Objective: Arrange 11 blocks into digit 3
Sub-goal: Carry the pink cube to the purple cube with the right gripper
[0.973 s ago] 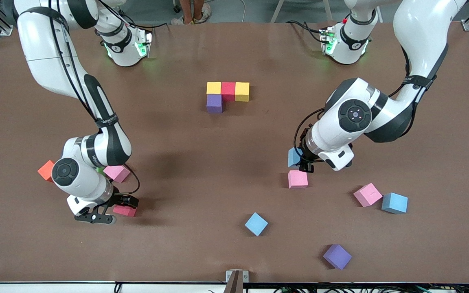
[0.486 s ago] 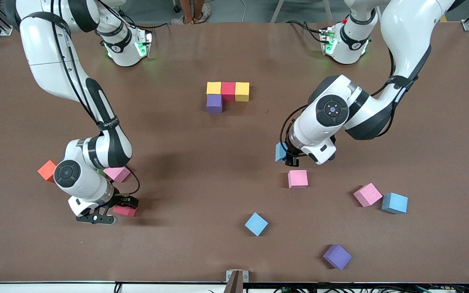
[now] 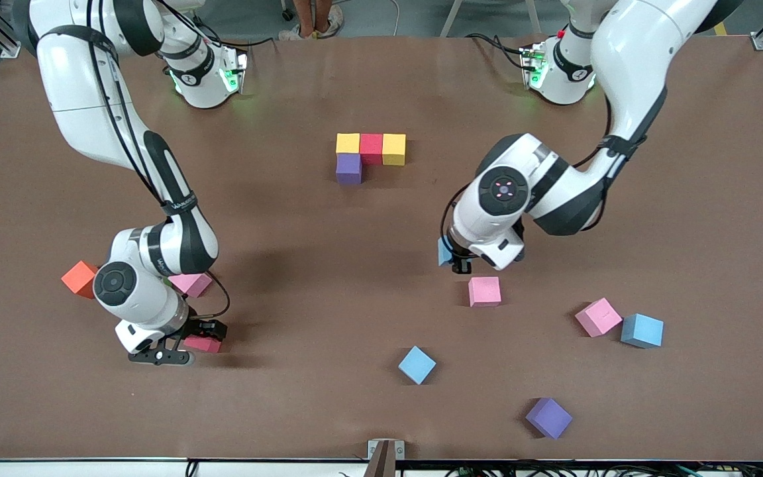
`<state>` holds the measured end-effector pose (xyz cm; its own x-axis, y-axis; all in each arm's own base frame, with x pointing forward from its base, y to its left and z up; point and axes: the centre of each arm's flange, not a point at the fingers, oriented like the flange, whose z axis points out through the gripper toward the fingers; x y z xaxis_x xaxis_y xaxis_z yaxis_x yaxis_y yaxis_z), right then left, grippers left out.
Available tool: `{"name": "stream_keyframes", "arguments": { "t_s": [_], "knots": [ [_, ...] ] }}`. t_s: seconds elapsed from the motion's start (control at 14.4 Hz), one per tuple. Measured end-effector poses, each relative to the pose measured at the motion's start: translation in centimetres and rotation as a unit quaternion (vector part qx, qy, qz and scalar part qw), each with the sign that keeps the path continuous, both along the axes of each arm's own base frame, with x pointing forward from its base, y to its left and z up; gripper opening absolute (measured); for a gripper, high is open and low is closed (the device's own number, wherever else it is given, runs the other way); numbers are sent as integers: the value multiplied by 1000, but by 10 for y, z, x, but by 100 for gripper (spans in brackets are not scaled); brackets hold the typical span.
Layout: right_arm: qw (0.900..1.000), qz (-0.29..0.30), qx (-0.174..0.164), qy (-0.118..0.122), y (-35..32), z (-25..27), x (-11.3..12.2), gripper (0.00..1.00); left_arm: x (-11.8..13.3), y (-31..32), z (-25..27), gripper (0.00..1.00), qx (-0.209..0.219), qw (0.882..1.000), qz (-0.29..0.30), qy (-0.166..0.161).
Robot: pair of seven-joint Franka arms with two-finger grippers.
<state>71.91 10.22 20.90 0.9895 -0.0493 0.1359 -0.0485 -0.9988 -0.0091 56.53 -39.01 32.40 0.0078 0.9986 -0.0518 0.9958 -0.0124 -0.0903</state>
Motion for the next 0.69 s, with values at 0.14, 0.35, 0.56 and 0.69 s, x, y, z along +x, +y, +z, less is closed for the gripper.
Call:
{"name": "stream_keyframes", "arguments": {
  "t_s": [0.14, 0.35, 0.56, 0.69],
  "knots": [
    [1000, 1, -1, 0, 1, -1, 0, 59, -12, -18, -11, 52, 7, 1000, 1, 5],
    [1000, 6, -1, 0, 4, 1, 0, 36, -25, -34, -23, 52, 18, 1000, 5, 7],
    [999, 32, -5, 30, 40, 15, -8, 32, -34, -45, -25, 52, 20, 1000, 2, 9],
    [996, 57, -8, 61, 80, 41, -23, 32, -39, -52, -24, 52, 20, 1000, -3, 7]
  ]
}}
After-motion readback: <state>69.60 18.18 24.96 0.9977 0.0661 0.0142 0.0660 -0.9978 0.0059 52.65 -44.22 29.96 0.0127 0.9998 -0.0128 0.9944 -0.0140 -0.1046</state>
